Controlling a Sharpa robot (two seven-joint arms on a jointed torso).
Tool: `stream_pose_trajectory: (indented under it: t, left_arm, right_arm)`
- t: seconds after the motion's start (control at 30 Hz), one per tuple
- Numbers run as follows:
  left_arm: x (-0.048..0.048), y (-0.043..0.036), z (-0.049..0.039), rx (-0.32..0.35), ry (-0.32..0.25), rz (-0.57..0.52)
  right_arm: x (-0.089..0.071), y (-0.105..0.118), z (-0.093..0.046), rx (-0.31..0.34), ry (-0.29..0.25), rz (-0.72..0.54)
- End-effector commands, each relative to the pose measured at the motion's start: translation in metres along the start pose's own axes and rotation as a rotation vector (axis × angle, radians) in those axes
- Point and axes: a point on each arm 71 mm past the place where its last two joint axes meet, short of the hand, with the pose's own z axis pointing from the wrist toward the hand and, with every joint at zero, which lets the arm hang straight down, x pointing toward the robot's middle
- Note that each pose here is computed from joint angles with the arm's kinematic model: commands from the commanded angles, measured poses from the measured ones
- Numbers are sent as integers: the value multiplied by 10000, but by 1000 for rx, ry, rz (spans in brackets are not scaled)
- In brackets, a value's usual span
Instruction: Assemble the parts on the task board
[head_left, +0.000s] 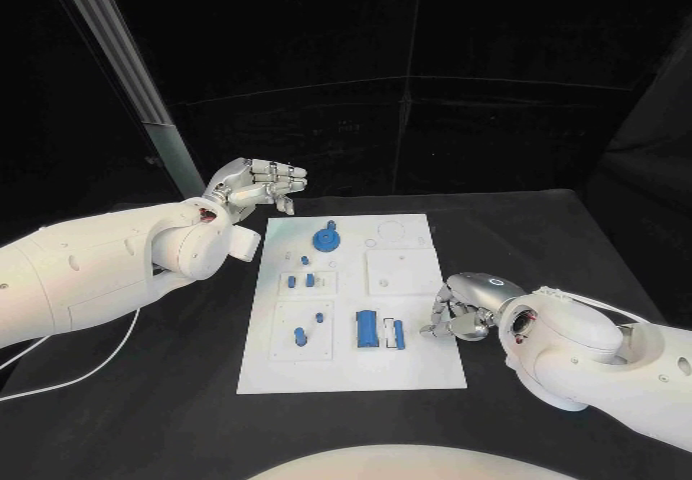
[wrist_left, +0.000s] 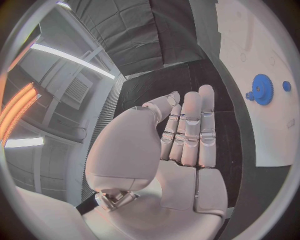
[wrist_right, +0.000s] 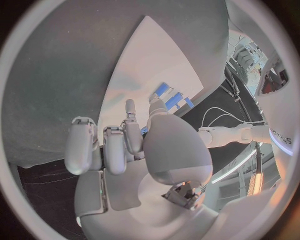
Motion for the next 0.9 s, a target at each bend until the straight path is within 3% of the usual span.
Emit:
stream_pose_trajectory:
  t: [0.03, 0.9]
  left_arm:
    - [10, -8, 2, 6, 12, -7]
    - [14, -6, -7, 2, 15, -8]
  right_arm:
    - [-36, 55, 0, -28, -48, 45]
    - [94, 313, 200, -10, 42, 62]
